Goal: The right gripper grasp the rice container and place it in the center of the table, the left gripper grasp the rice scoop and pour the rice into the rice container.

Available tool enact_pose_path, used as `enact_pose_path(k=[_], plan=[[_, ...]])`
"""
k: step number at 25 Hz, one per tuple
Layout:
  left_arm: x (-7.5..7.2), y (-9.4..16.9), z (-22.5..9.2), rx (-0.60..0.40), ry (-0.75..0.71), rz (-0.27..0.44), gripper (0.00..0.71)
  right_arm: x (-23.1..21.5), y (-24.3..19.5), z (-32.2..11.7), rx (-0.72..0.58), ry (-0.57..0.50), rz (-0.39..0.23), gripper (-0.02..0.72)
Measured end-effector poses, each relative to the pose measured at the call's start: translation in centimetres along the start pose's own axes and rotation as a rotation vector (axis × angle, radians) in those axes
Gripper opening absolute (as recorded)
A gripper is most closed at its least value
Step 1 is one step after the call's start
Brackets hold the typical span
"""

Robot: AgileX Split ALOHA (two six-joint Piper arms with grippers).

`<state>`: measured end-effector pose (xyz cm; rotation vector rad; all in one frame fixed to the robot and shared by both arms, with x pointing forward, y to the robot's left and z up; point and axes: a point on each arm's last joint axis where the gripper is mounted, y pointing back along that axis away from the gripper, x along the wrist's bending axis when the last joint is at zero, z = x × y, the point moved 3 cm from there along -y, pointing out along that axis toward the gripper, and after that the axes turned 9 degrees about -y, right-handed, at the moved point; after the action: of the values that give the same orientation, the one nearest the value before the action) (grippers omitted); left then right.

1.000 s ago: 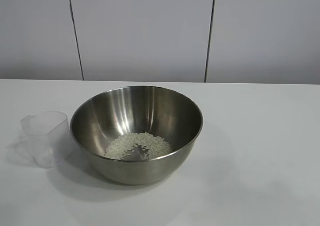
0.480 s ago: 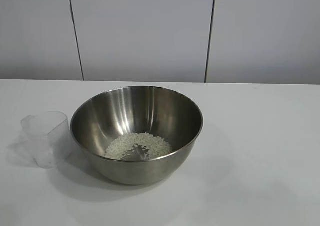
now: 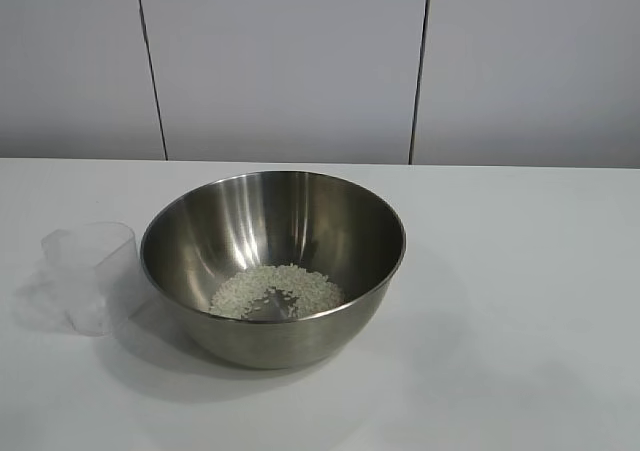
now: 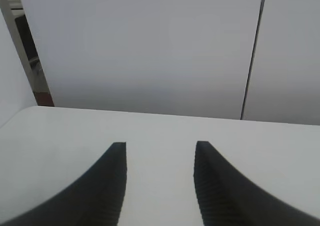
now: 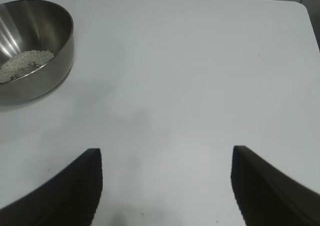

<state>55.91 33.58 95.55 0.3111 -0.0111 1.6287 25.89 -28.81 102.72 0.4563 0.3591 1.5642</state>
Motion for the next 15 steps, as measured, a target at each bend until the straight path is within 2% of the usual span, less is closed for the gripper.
enact_pose_path(k=[4, 7, 9, 12, 15], plan=[[2.0, 1.8, 3.9, 0.057, 0.051, -0.008, 0.325, 0.0, 0.0, 0.0, 0.0, 0.0, 0.0, 0.495], [4.1, 4.0, 6.2, 0.164, 0.047, 0.041, 0.335, 0.0, 0.0, 0.0, 0.0, 0.0, 0.0, 0.495], [5.7, 5.9, 7.9, 0.201, 0.036, 0.105, 0.337, 0.0, 0.0, 0.0, 0.0, 0.0, 0.0, 0.495], [7.3, 9.5, 10.9, 0.184, 0.032, 0.191, 0.34, 0.0, 0.0, 0.0, 0.0, 0.0, 0.0, 0.495], [7.6, 13.3, 13.1, 0.129, 0.04, 0.239, 0.34, 0.0, 0.0, 0.0, 0.0, 0.0, 0.0, 0.495]])
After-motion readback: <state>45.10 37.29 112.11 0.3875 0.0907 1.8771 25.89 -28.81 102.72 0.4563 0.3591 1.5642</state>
